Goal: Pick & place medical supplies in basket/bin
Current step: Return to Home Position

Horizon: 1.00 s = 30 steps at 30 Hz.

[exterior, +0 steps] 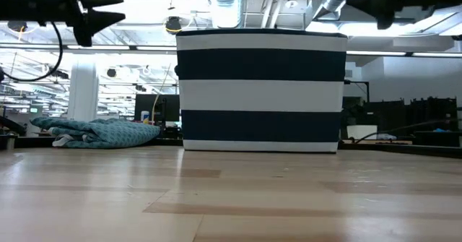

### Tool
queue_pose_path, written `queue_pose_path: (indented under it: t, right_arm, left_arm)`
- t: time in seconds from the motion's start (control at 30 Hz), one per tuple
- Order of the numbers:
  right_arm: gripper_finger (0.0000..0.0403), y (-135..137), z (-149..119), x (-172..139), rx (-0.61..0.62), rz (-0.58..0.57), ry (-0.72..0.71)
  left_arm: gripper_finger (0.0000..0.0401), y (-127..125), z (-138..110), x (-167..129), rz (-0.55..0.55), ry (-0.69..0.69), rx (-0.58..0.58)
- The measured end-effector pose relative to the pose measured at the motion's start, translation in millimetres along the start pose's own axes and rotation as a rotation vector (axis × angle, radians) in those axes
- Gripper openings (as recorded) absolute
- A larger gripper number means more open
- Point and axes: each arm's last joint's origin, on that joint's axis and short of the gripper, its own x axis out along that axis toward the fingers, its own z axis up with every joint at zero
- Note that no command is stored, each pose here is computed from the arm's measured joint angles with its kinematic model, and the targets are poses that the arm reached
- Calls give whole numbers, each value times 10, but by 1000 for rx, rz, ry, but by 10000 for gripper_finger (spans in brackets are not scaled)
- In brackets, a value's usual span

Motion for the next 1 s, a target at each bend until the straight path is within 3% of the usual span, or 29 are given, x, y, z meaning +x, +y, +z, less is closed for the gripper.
queue_pose_path:
  t: [0.37, 0.73, 1.0]
  right_arm:
    - [167, 36, -550, -191, 31, 97, -35]
    - [169, -24, -1177, -252, 155, -51, 44]
    - [171, 6, -1268, -270, 151, -75, 130]
  left_arm:
    - [199, 70, -269, -42, 25, 30, -67]
    - [199, 99, -499, -39, -15, 104, -140]
    - [199, 64, -605, -50, -68, 157, -190]
